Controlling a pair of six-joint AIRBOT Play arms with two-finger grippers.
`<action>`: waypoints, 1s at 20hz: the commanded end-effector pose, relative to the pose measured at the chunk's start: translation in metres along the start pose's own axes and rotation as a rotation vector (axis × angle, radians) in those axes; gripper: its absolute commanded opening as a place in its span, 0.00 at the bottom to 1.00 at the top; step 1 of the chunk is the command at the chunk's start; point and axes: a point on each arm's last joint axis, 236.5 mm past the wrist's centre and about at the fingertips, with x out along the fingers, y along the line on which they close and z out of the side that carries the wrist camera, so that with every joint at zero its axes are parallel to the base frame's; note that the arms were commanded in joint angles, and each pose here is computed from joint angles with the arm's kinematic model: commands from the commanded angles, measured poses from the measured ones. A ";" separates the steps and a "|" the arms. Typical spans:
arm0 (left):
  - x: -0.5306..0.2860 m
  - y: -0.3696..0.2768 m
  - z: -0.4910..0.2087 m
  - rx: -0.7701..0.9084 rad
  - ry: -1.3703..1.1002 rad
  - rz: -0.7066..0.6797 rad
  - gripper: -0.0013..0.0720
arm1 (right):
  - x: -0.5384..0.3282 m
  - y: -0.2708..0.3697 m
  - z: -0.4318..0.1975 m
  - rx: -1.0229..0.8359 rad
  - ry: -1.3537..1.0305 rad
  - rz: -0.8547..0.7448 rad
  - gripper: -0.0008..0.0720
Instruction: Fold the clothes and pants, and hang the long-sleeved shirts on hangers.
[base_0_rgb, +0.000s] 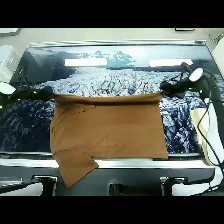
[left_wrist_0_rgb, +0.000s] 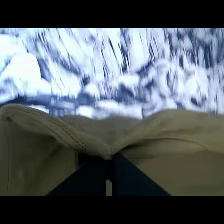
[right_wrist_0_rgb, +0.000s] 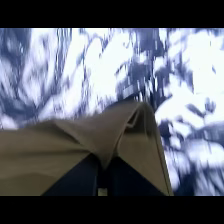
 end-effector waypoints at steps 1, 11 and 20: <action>0.031 0.012 0.051 -0.021 -0.192 0.027 0.05 | 0.010 0.006 0.075 0.054 -0.317 0.047 0.06; 0.085 -0.011 0.069 0.032 -0.343 0.038 0.05 | 0.058 -0.019 0.073 0.117 -0.305 0.011 0.07; 0.007 0.022 -0.070 0.063 0.367 0.072 0.05 | -0.001 -0.056 -0.066 0.023 0.321 -0.079 0.07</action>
